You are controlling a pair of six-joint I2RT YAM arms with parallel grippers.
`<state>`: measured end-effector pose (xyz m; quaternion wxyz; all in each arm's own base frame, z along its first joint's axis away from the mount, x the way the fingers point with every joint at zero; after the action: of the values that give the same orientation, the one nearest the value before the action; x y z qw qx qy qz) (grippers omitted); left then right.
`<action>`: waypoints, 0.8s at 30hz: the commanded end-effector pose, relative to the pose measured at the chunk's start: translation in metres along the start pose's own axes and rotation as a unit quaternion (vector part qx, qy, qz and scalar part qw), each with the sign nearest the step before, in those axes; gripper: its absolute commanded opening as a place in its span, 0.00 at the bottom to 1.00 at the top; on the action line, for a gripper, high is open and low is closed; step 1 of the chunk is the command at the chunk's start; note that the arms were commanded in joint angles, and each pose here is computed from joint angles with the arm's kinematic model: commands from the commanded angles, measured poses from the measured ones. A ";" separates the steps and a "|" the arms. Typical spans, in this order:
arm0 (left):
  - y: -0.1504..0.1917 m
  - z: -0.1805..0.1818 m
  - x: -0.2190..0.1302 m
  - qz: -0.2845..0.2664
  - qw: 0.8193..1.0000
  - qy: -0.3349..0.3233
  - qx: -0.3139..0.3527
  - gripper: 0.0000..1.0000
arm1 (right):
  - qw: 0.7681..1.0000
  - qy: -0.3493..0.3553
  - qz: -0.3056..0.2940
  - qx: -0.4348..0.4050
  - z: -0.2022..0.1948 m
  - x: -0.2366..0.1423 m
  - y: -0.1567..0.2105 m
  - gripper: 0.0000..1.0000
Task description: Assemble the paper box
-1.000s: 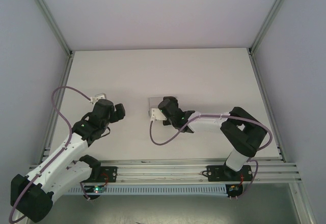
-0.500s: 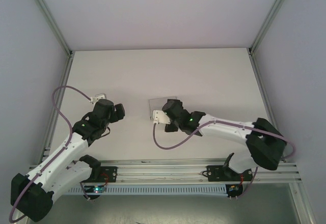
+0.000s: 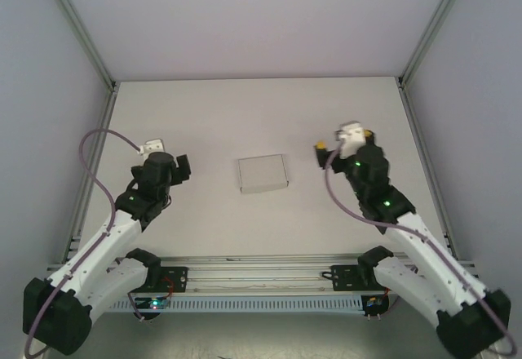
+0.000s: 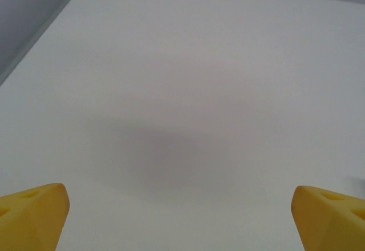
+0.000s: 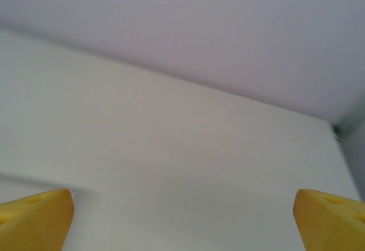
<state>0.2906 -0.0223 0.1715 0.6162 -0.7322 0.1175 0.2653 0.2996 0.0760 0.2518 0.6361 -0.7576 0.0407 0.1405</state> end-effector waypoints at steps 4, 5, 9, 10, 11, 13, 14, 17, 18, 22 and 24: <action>-0.032 0.016 0.017 -0.142 0.988 0.026 0.049 1.00 | 0.993 0.103 -0.029 0.058 -0.056 0.012 0.066 0.98; -0.029 0.021 0.022 -0.157 0.986 0.019 0.051 1.00 | 0.991 0.114 -0.039 0.059 -0.062 0.014 0.074 0.99; -0.007 0.028 0.051 -0.118 0.990 0.003 0.084 1.00 | 0.986 0.097 -0.102 0.089 -0.065 0.018 0.085 0.98; -0.004 0.027 0.057 -0.117 0.989 0.004 0.091 1.00 | 0.988 0.088 -0.090 0.088 -0.063 0.024 0.090 0.98; -0.002 0.027 0.062 -0.127 0.988 0.001 0.092 1.00 | 0.991 0.075 -0.078 0.079 -0.059 0.031 0.093 0.98; 0.002 0.026 0.069 -0.149 0.984 0.004 0.099 1.00 | 0.995 0.052 -0.066 0.060 -0.051 0.042 0.099 0.98; 0.001 0.027 0.070 -0.161 0.982 0.002 0.098 1.00 | 0.993 0.054 -0.083 0.059 -0.051 0.044 0.098 0.98; 0.000 0.021 0.069 -0.174 0.980 0.028 0.093 1.00 | 0.988 0.066 -0.129 0.061 -0.054 0.046 0.099 0.98; 0.000 0.019 0.070 -0.179 0.979 0.034 0.089 1.00 | 0.990 0.061 -0.116 0.058 -0.053 0.051 0.107 0.98; 0.008 0.011 0.083 -0.183 0.977 0.069 0.083 1.00 | 0.994 0.023 -0.100 0.044 -0.039 0.073 0.115 0.98; 0.012 0.005 0.101 -0.194 0.974 0.076 0.095 1.00 | 0.998 0.005 -0.053 0.042 -0.038 0.084 0.119 0.98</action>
<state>0.3493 -0.0004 0.0861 0.7009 -0.6937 0.0867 0.1416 0.3386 0.0173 0.0845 0.6753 -0.7256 0.0678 0.1132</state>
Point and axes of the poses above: each hand's point on the last joint's axis, 136 mm out from that joint toward the fingers, its own x axis out along the fingers, its own z axis along the line the jaws close on, y = z × x, the point moved 1 cm from there along -x, back along the fingers, and after that the axes turned 1 degree about -x, right-handed, at the moved point
